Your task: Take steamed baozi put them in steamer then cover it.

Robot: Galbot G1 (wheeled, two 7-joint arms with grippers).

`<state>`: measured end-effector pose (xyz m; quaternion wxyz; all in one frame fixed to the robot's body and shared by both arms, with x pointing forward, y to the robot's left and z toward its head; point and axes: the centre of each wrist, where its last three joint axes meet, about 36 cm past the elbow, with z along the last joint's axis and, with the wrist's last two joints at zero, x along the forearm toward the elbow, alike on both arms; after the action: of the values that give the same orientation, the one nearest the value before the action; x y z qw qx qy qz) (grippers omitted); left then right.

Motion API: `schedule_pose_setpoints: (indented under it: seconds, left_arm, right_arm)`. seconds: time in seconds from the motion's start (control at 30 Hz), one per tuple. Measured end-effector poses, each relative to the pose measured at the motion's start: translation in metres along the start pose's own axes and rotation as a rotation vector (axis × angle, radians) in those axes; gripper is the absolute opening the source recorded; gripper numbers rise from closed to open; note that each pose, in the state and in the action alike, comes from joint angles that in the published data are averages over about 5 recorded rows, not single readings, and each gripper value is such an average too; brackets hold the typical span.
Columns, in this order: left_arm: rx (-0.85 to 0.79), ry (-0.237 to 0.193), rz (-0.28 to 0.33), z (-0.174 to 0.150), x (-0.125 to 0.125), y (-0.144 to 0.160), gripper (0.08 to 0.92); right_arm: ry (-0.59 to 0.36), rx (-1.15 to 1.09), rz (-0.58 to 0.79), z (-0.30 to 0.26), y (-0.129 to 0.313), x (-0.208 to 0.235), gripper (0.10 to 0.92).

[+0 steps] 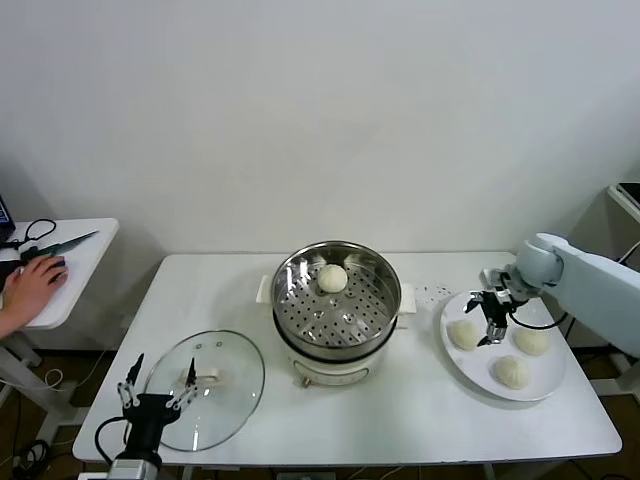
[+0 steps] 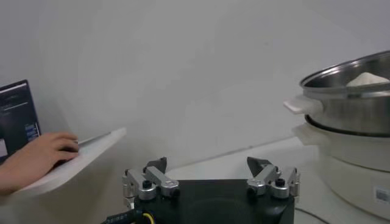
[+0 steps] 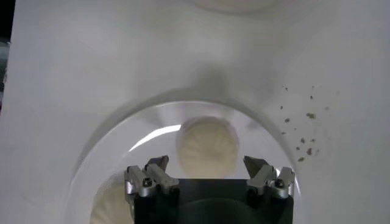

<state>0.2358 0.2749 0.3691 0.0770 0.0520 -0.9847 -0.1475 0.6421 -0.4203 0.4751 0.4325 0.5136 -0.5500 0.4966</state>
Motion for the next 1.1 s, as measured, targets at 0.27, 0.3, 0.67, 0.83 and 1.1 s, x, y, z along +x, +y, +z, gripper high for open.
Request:
schedule_pose_setpoints:
  seconds: [0.27, 0.3, 0.67, 0.83, 1.1]
  left_arm:
    - [-0.001, 0.013, 0.001, 0.004, 0.001, -0.001, 0.823]
    - [-0.001, 0.014, 0.001, 0.005, 0.001, -0.001, 0.823]
    - [-0.005, 0.016, 0.003, 0.007, 0.0, -0.002, 0.823]
    - [-0.006, 0.016, 0.005, 0.007, 0.0, -0.003, 0.823]
    - [-0.008, 0.02, 0.007, 0.008, 0.002, -0.003, 0.823]
  right_arm:
    - [0.005, -0.009, -0.007, 0.001, -0.006, -0.016, 0.823]
    - [0.005, -0.01, -0.01, 0.001, -0.006, -0.018, 0.823]
    - [0.006, -0.021, -0.019, 0.002, -0.011, -0.031, 0.823]
    - [0.002, -0.027, -0.019, 0.003, -0.014, -0.031, 0.796]
    - [-0.015, -0.033, -0.017, 0.002, -0.018, -0.025, 0.724]
